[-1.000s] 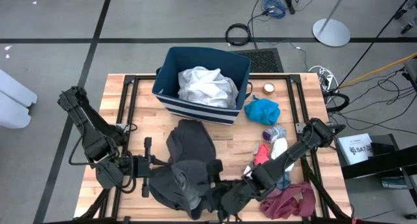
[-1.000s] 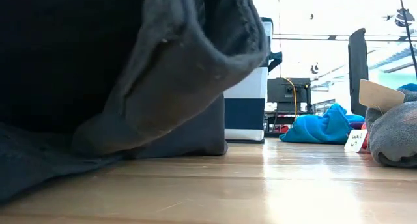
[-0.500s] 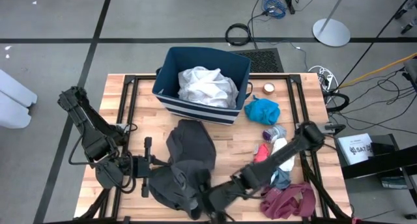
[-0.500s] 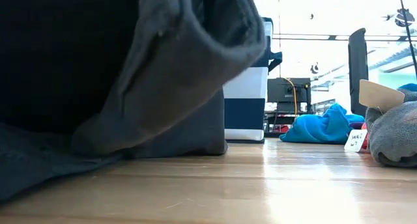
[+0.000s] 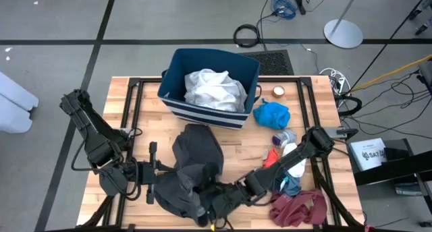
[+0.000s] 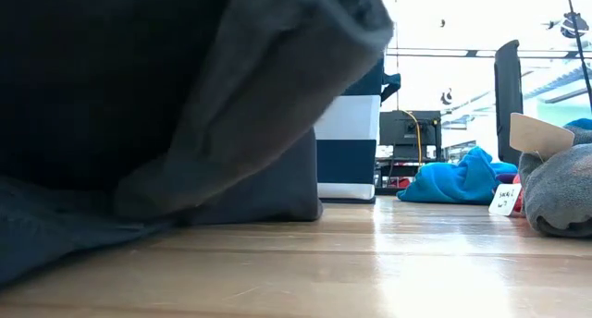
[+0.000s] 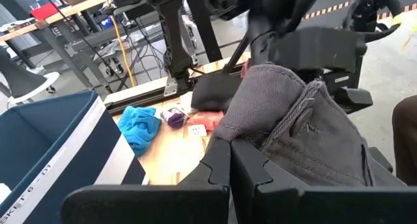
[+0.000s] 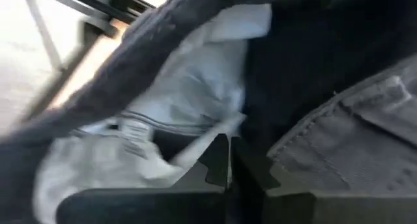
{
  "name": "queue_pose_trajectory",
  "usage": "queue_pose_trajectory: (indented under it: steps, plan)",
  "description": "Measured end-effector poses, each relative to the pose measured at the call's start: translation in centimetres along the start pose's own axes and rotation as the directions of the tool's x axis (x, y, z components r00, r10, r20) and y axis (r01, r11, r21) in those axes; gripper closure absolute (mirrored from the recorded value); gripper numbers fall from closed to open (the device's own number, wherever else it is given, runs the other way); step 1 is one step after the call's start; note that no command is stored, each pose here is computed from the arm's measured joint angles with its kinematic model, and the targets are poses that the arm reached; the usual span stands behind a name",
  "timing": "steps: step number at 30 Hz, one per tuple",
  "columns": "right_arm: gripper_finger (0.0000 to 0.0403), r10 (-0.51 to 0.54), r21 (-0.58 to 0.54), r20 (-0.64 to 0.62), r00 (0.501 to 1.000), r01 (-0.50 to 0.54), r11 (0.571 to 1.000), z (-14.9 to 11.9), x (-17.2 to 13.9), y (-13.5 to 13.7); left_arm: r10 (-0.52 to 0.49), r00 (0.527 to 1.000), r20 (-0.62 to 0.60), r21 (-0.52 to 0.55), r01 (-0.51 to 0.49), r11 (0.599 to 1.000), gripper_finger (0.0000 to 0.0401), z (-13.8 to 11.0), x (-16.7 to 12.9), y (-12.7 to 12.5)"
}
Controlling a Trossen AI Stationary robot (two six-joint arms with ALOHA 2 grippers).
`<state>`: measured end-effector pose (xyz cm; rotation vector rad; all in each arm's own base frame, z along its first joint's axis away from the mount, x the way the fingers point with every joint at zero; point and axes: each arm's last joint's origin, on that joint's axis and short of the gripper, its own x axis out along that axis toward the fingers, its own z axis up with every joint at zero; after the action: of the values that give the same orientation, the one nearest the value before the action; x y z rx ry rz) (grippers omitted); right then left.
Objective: Sort clothes
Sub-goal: Put the black pants into the blue laundry bin
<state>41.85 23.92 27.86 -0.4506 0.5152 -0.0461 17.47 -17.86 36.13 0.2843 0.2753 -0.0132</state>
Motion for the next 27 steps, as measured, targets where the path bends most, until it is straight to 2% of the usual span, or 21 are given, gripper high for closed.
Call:
queue_pose_trajectory:
  steps: [6, 10, 13, 16, 22, 27]
  plan:
    - [0.0402, -0.231, -0.104, -0.029, 0.973, 0.227, 0.968, -0.2, -1.0, 0.5, 0.0, 1.0, -0.001, 0.0, 0.0, 1.0, 0.0401, 0.0, 0.0, 0.0]
    - [0.0402, -0.42, -0.204, -0.041, 0.906, 0.404, 0.892, -0.2, -2.0, 0.6, 0.001, 1.0, 0.0, -0.001, -0.001, 1.0, 0.0401, 0.0, 0.0, 0.0]
    - [0.0403, -0.503, -0.25, -0.033, 0.863, 0.48, 0.841, 0.1, -3.3, 0.6, 0.001, 1.0, 0.0, -0.002, -0.001, 1.0, 0.0401, 0.0, 0.0, 0.0]
    - [0.0403, -0.528, -0.267, -0.029, 0.849, 0.502, 0.822, 0.5, -4.6, 0.4, 0.001, 1.0, 0.0, -0.004, -0.001, 1.0, 0.0401, 0.0, 0.0, 0.0]
    - [0.0403, -0.527, -0.209, -0.048, 0.849, 0.507, 0.836, 0.6, -6.5, -1.1, -0.001, 1.0, -0.001, -0.026, 0.001, 1.0, 0.0401, 0.0, 0.0, 0.0]
    - [0.0403, -0.541, -0.201, -0.112, 0.834, 0.514, 0.834, -0.5, -6.7, -2.4, -0.021, 1.0, -0.005, -0.051, 0.021, 0.999, 0.0401, 0.0, 0.1, -0.1]
